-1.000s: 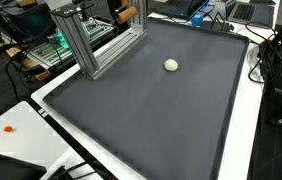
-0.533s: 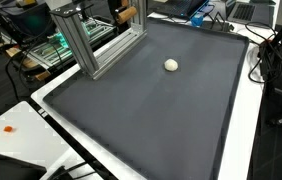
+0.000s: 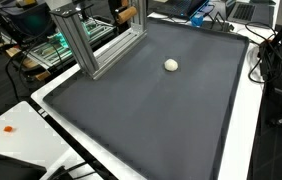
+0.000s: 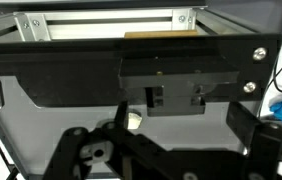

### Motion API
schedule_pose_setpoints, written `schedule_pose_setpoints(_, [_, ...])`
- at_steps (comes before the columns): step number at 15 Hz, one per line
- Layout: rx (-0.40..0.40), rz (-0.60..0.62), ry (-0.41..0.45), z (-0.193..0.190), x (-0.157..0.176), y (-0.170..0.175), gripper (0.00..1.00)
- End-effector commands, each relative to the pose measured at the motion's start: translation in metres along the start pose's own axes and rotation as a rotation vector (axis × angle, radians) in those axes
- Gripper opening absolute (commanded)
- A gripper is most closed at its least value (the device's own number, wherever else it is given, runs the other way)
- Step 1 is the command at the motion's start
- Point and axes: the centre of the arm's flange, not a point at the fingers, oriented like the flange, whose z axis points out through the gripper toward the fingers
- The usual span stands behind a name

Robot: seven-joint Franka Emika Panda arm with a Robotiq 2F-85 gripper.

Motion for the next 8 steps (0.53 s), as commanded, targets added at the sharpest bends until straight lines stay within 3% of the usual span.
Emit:
schedule_pose_setpoints(1, [-0.005,-0.032,-0.018,0.0147,0.0029,-0.0083,1.00])
schedule_pose_setpoints(8, [-0.023,-0.031,-0.062,0.0231,0.0047,-0.0069,1.00])
